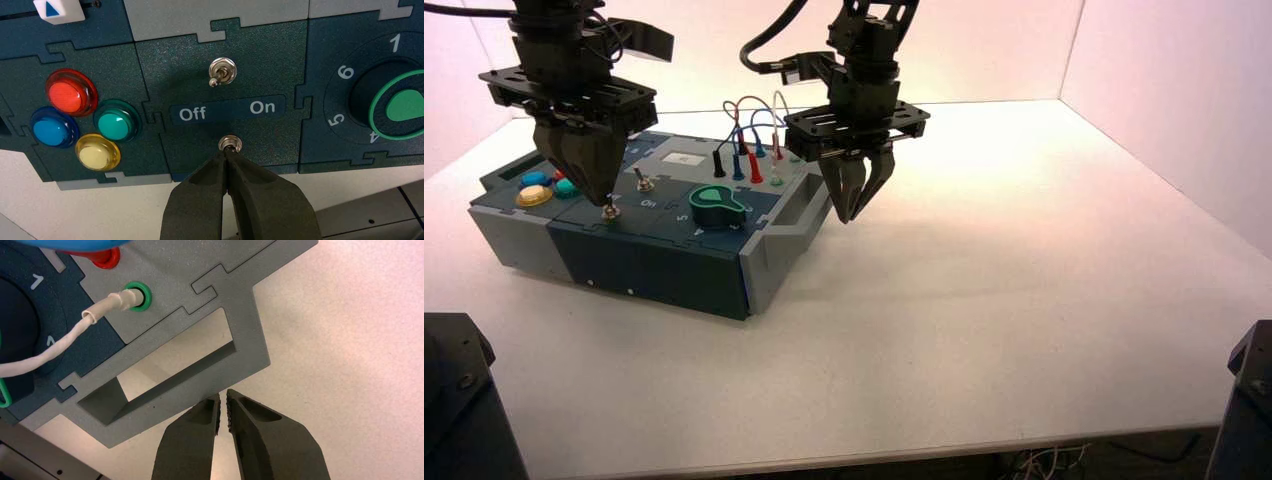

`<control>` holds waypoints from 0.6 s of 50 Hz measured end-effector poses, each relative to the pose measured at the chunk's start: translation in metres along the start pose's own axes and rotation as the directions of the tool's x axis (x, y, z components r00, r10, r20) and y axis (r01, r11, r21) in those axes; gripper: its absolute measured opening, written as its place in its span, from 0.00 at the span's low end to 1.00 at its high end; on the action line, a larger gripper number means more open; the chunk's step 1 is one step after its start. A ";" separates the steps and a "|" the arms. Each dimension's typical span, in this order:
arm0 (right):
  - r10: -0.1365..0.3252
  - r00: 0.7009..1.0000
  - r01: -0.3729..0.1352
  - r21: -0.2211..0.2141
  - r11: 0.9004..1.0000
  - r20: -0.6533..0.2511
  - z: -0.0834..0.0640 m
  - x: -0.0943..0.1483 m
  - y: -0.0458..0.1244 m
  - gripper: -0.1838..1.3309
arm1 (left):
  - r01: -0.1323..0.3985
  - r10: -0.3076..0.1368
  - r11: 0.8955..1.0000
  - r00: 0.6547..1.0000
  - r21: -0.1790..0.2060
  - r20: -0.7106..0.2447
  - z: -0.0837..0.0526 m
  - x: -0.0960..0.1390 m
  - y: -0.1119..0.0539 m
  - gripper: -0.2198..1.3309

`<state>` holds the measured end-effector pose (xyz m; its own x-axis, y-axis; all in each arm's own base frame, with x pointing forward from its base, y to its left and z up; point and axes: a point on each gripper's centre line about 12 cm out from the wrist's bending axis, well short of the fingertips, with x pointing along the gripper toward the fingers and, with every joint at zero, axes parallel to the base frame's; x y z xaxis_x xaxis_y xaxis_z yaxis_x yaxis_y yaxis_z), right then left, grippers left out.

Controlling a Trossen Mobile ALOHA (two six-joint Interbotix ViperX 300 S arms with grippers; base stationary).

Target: Flip the bottom switch on with the left gripper.

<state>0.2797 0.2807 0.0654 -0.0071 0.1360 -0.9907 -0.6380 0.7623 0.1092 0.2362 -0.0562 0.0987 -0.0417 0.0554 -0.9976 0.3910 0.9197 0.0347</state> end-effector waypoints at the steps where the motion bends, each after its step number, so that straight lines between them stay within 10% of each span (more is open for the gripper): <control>1: 0.000 1.000 0.000 -0.002 1.000 0.000 0.000 0.000 0.001 0.21 | -0.001 0.001 1.000 1.000 -0.002 0.000 0.000 0.000 0.001 0.04; 18: 0.003 1.000 -0.003 0.000 1.000 -0.005 0.000 -0.001 0.001 0.21 | -0.015 0.023 0.993 0.997 -0.115 0.069 -0.007 -0.020 0.027 0.26; 30: 0.006 1.000 -0.006 -0.001 1.000 -0.005 0.001 -0.005 0.002 0.21 | -0.008 0.024 0.990 0.994 -0.143 0.110 -0.010 -0.035 0.026 0.84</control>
<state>0.2788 0.2824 0.0707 -0.0144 0.1371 -0.9905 -0.6391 0.7606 0.1146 0.2391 -0.0305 0.1351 0.0695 0.0344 -0.9970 0.2557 0.9654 0.0512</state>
